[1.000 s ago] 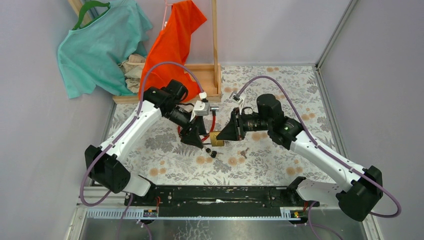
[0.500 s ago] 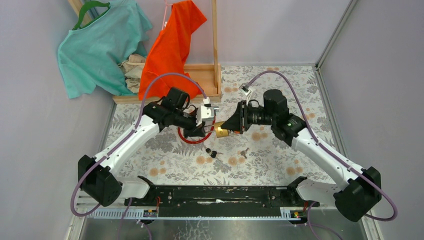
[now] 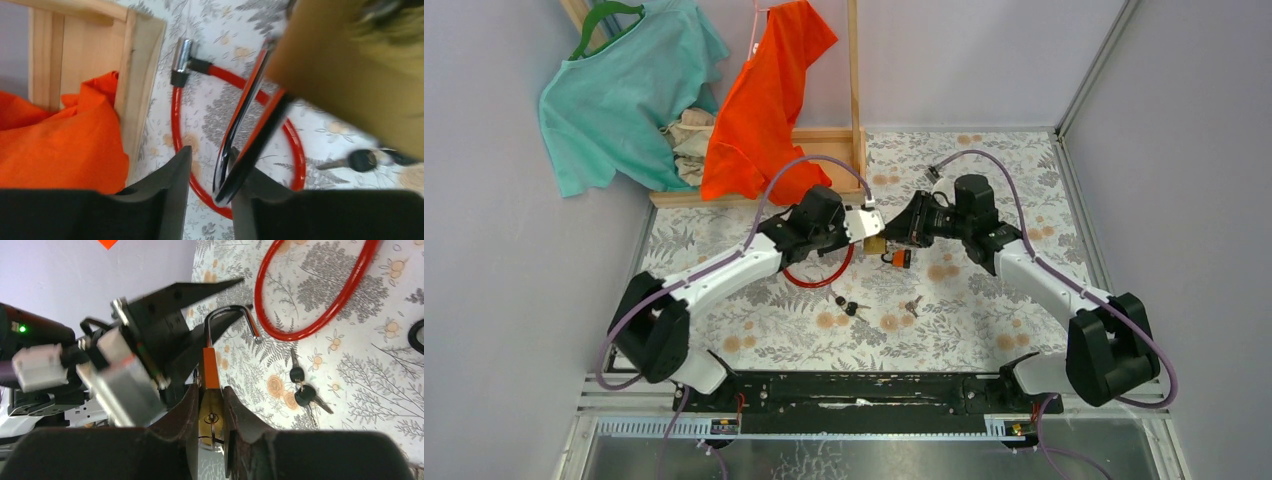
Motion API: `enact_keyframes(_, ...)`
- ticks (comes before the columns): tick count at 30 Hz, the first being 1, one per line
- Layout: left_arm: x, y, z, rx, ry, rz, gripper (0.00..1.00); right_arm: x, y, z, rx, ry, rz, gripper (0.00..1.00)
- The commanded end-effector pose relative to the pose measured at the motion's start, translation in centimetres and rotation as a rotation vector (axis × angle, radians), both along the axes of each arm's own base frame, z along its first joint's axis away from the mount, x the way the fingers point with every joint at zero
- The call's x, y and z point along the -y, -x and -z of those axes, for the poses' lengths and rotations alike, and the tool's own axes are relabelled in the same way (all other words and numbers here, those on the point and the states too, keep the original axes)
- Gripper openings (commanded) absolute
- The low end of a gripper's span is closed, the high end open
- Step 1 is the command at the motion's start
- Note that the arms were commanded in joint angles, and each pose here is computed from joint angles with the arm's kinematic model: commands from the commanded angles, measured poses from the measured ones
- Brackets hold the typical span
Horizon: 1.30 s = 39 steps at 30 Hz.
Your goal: Unlock with the key
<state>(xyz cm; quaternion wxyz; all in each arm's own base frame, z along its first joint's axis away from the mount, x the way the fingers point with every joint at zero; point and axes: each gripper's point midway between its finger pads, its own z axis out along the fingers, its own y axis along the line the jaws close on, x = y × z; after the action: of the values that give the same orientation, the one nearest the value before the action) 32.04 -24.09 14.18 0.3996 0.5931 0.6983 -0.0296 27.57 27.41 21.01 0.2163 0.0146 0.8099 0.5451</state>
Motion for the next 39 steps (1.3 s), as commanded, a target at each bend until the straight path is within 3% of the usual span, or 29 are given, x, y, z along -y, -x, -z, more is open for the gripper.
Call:
enact_keyframes(1,-2.1,-5.4,-2.4,0.130,0.021,-0.266,0.50,1.4,-2.5,-2.6,0.053,-0.030,0.058,0.00)
enact_keyframes(4,-1.9,-4.9,-1.9,0.072,0.054,-0.247,0.88,3.4,-5.2,-1.1,0.067,0.058,0.135,0.00)
enact_keyframes(6,-1.8,-4.4,-1.9,0.030,0.096,-0.251,0.99,4.6,-7.0,-0.4,0.103,0.144,0.179,0.00)
enact_keyframes(15,-2.8,-3.2,-3.7,-0.050,0.216,-0.272,1.00,9.0,-13.4,2.8,0.304,0.478,0.336,0.00)
enact_keyframes(19,-3.7,-3.1,-3.9,-0.059,0.232,-0.291,1.00,9.9,-14.5,5.1,0.365,0.553,0.342,0.00)
enact_keyframes(27,-4.4,-2.6,-4.3,-0.075,0.256,-0.296,1.00,10.2,-13.6,10.3,0.252,0.591,0.322,0.00)
enact_keyframes(36,-4.7,-1.2,-4.5,-0.110,0.257,-0.285,1.00,11.5,-13.3,12.1,0.159,0.605,0.364,0.00)
enact_keyframes(39,-4.9,-0.7,-4.3,-0.116,0.253,-0.277,1.00,11.9,-13.3,12.3,0.133,0.596,0.383,0.12)
